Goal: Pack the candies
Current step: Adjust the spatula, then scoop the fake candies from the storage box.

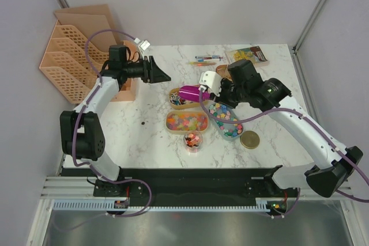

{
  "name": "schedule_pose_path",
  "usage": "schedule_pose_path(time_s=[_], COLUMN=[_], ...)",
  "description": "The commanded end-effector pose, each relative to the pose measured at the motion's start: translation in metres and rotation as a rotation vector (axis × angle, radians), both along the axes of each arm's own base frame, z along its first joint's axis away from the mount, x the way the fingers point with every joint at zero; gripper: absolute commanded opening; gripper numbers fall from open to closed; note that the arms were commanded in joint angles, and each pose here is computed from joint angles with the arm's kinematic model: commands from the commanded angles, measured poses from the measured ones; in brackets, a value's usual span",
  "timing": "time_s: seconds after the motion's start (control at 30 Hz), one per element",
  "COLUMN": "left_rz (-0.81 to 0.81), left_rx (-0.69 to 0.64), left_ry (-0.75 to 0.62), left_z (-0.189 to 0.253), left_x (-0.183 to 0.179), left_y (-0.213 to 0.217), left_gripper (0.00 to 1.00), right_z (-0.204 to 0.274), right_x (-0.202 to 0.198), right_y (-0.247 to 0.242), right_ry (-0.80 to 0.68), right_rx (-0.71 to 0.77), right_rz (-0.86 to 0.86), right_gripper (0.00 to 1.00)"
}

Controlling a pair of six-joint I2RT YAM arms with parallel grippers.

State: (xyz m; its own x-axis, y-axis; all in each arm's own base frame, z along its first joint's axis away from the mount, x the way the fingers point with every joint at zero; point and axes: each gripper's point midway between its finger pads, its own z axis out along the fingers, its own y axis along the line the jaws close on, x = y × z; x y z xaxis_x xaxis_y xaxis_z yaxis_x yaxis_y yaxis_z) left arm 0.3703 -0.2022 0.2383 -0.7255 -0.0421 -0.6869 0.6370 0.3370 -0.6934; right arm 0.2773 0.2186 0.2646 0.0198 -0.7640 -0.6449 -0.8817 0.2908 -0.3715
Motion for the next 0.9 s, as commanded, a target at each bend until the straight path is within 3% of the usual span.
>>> schedule_pose_path(time_s=[0.0, 0.13, 0.27, 0.43, 0.6, 0.67, 0.87], left_rz=[0.23, 0.333, 0.366, 0.349, 0.335, 0.318, 0.275], left_rx=[0.3, 0.474, 0.57, 0.603, 0.602, 0.601, 0.63], left_ry=[-0.21, -0.268, -0.246, -0.21, -0.171, -0.155, -0.104], left_z=[-0.006, -0.028, -0.056, -0.077, -0.089, -0.096, -0.124], left_x=[0.04, 0.057, 0.061, 0.062, 0.064, 0.063, 0.059], left_y=[0.037, 0.065, 0.08, 0.082, 0.078, 0.074, 0.067], left_gripper=[0.73, 0.72, 0.66, 0.66, 0.64, 0.63, 0.61], right_z=[-0.001, -0.036, -0.04, -0.02, -0.009, 0.003, -0.02], right_x=[-0.014, -0.038, -0.021, 0.039, 0.096, 0.107, 0.125], right_y=[-0.036, -0.055, -0.077, -0.112, -0.109, -0.101, -0.084], right_ry=[0.133, 0.316, 0.279, 0.142, 0.027, 0.003, 0.032], right_rx=[-0.037, -0.092, -0.185, -0.39, -0.567, -0.571, -0.665], right_rz=[-0.173, -0.291, -0.321, -0.29, -0.133, -0.084, 0.115], right_gripper=[0.0, 0.0, 0.0, 0.0, 0.0, 0.0, 0.0])
